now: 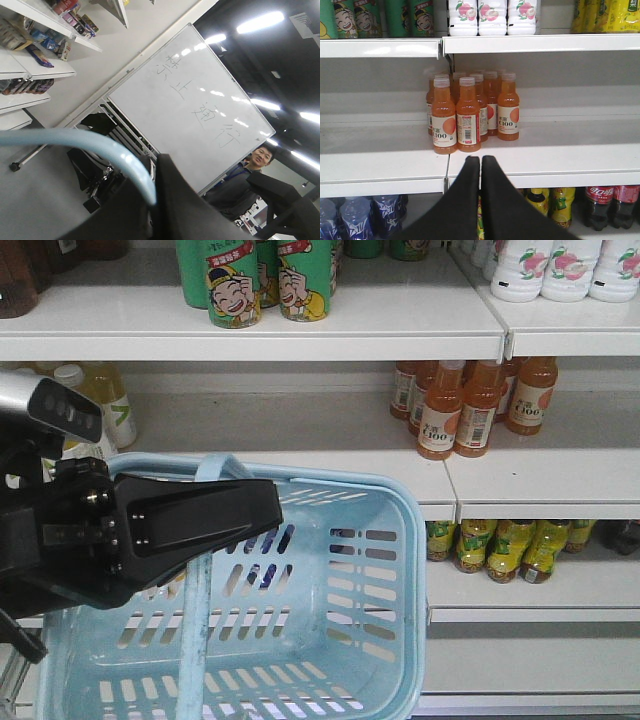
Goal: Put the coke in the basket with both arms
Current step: 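Turn the base away from the shelf, holding the basket in the left gripper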
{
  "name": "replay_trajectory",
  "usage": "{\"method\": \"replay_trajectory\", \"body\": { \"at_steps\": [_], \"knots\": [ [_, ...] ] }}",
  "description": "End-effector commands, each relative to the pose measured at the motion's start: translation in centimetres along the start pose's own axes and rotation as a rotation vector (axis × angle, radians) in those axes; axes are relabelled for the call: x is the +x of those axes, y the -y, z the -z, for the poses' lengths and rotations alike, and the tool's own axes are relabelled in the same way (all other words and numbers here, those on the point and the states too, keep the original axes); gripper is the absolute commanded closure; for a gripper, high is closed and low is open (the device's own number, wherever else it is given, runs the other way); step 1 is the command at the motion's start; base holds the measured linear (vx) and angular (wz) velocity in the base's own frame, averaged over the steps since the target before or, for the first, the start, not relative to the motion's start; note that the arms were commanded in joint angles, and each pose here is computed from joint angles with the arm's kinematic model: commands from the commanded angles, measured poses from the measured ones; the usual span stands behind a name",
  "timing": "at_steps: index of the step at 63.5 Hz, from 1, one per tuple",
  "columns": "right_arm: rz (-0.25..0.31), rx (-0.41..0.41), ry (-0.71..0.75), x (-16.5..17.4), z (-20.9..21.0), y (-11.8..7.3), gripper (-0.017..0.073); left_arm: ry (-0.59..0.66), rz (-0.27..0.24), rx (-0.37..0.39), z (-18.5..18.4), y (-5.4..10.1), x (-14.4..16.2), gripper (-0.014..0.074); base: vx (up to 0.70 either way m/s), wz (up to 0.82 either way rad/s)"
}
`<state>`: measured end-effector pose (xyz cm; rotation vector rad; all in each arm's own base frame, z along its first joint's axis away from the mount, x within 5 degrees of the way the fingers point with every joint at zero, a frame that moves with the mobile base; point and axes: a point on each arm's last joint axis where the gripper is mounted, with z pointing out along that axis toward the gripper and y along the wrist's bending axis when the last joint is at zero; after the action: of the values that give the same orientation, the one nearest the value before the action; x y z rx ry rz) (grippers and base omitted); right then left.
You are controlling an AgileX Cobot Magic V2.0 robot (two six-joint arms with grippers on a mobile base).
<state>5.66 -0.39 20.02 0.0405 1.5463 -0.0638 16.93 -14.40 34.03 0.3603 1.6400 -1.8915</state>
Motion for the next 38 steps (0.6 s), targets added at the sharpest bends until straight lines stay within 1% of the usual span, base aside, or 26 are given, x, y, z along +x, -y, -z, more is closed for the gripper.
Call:
{"method": "replay_trajectory", "body": {
  "at_steps": [1,38],
  "knots": [
    [0.016,0.000,0.079,-0.52,0.10,-0.03,0.0564,-0.003,-0.027,0.221,0.11,2.94,-0.26,0.0600,0.00,0.00],
    [0.016,0.000,0.079,-0.52,0.10,-0.03,0.0564,-0.005,-0.028,0.220,0.11,2.93,-0.24,0.0600,-0.01,-0.03]
  ]
}}
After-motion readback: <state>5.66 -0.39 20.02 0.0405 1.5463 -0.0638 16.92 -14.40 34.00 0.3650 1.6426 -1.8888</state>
